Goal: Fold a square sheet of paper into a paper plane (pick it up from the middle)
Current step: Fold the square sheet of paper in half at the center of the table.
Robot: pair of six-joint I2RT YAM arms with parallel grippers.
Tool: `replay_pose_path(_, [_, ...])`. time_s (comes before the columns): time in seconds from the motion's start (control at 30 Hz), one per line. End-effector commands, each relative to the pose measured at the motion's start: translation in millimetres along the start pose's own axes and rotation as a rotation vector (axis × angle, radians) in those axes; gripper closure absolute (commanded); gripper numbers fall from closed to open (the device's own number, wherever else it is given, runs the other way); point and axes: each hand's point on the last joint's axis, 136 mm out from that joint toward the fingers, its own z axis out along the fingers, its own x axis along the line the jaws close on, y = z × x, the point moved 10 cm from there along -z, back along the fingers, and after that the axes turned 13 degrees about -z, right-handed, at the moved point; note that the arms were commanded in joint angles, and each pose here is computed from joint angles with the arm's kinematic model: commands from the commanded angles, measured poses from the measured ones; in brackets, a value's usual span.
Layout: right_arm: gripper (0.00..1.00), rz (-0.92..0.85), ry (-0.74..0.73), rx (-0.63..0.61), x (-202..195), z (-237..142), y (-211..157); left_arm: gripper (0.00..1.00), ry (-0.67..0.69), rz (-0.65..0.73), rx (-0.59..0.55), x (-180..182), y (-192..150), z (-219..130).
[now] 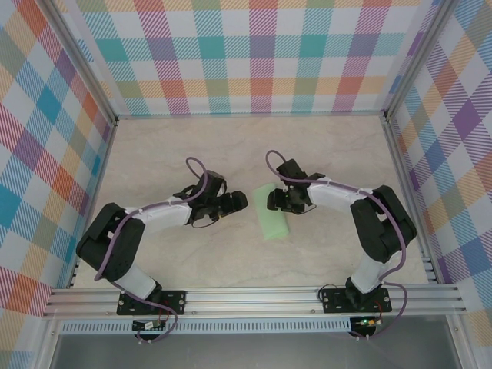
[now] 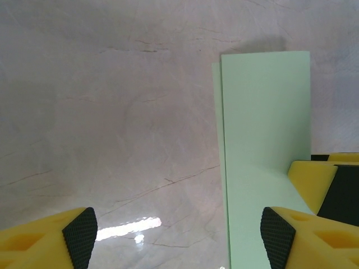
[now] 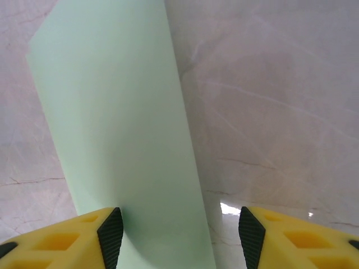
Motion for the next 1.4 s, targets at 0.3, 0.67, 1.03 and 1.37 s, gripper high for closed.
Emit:
replay_pose_path(0.3, [0.46, 0.001, 0.069, 0.031, -8, 3, -3, 0.32, -0.054, -0.016, -0.003, -31, -6, 21])
replay_pose_path(0.67, [0.43, -0.030, 0.051, 0.078, -12, 24, -2, 0.38, -0.061, -0.033, 0.025, -37, -7, 32])
replay_pose_path(1.03, [0.39, -0.053, 0.030, 0.110, -16, 33, -9, 0.55, -0.045, -0.045, 0.031, -40, -4, 43])
replay_pose_path(1.37, [0.38, -0.052, 0.003, 0.114, -17, 38, -15, 0.60, -0.043, -0.051, 0.066, -43, -3, 55])
